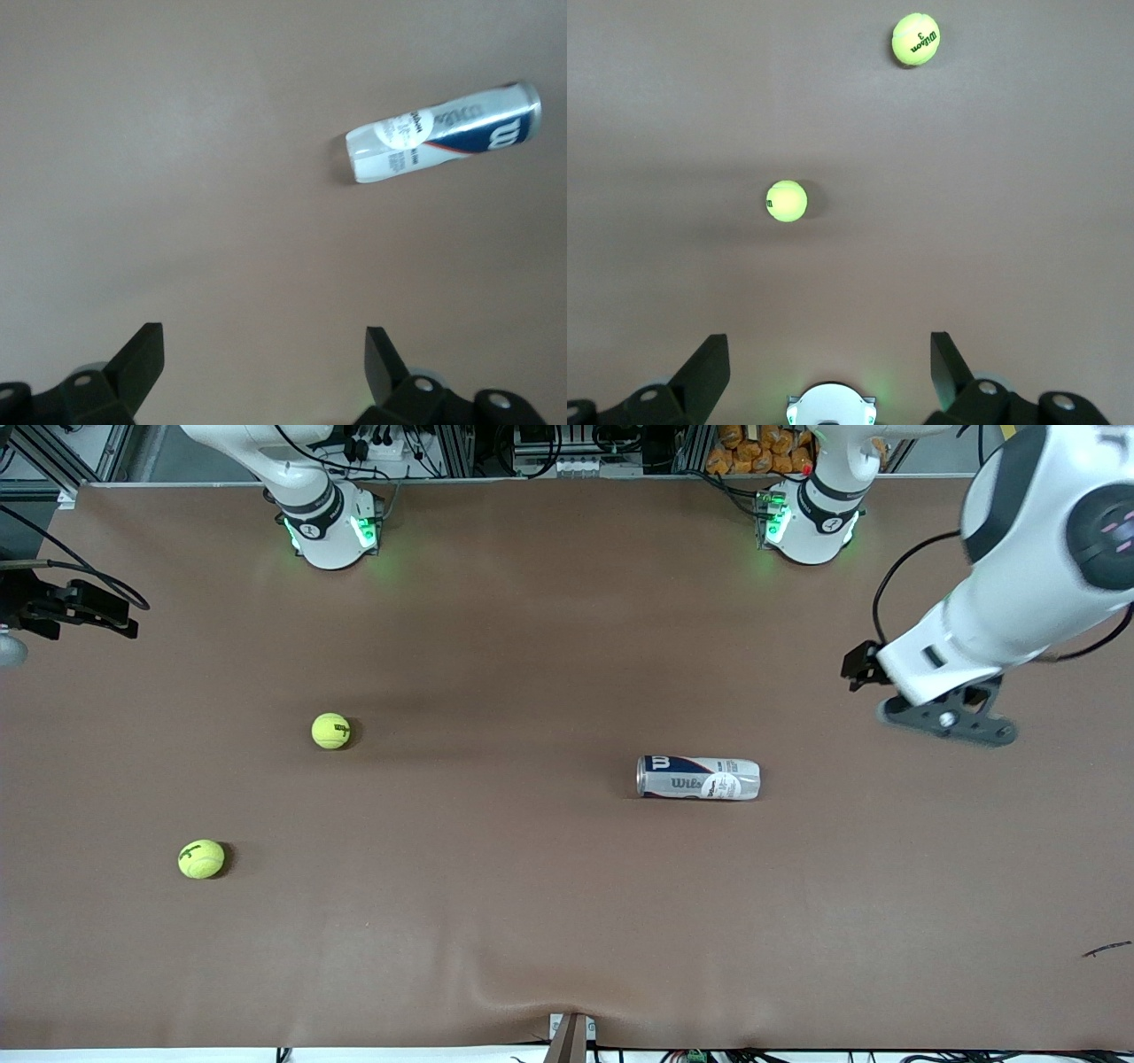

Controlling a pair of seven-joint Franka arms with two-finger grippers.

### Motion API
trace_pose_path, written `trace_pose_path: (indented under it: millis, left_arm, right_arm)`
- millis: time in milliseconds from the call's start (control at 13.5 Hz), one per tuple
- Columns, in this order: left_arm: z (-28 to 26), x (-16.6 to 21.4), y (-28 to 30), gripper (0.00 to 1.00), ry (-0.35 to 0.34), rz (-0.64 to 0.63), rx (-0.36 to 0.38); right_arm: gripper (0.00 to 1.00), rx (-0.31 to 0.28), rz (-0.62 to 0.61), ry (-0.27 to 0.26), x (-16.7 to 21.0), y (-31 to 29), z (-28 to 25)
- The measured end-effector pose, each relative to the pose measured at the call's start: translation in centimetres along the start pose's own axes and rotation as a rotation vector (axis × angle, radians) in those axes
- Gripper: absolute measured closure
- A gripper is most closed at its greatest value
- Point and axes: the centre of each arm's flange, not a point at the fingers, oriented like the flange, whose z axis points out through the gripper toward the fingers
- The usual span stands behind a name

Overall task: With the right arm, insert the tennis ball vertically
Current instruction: 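Reach the left gripper down to the Wilson can and grasp it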

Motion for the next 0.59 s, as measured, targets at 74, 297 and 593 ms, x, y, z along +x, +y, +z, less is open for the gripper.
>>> trace_pose_path:
  millis: [74,297,593]
  left_arm:
    - [0.7,0.8,1.1,0.00,-0.011,0.039,0.021]
    - [2.5,2.6,2.6,0.00,-0.039,0.093,0.041]
    - [4.8,4.7,3.3,0.00,-0.081,0.226,0.145]
  right_arm:
    - [0.00,0.000,0.000,0.000,0.0,0.0,0.0]
    - [0.00,0.000,0.000,0.000,0.0,0.0,0.0]
    - [0.00,0.002,0.016,-0.003,-0.1,0.9,0.1]
